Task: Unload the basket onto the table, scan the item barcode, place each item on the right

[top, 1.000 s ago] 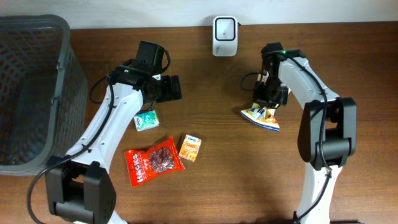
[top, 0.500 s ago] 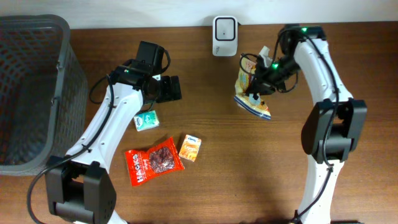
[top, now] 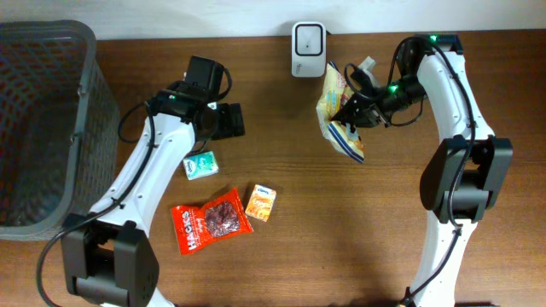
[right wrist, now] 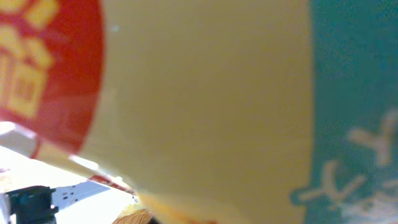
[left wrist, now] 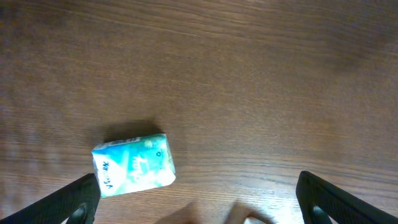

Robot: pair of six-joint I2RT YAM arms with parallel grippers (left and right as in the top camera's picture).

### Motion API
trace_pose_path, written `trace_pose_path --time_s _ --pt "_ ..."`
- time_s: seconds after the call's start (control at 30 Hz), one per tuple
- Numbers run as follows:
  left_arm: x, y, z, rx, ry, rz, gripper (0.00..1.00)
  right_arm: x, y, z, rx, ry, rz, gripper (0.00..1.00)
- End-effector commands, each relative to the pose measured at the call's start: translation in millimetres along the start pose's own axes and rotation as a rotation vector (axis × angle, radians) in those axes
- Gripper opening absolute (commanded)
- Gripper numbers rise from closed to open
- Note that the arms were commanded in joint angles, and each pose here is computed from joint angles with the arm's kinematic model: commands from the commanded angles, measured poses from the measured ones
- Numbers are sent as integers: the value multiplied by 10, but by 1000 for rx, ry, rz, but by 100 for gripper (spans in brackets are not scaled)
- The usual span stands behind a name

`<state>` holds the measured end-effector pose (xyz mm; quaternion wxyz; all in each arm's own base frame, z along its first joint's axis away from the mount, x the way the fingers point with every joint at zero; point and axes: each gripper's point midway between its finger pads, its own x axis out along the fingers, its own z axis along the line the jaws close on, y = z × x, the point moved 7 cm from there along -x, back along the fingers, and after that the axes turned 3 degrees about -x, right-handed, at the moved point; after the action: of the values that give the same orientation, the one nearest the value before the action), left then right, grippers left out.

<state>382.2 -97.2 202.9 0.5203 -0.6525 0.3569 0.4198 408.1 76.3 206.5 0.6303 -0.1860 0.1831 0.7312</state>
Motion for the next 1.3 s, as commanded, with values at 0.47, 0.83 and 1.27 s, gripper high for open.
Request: trace_pose_path --time_s 0.47,0.83,1.27 --pt "-12 -17 69 1 -22 -9 99 -44 -29 113 -265 -59 -40 4" --pt "-12 -17 69 0 -22 -10 99 -43 -14 64 -280 -14 -20 4" --pt "-12 -8 67 2 -22 -5 99 -328 -79 74 314 -200 -110 4"
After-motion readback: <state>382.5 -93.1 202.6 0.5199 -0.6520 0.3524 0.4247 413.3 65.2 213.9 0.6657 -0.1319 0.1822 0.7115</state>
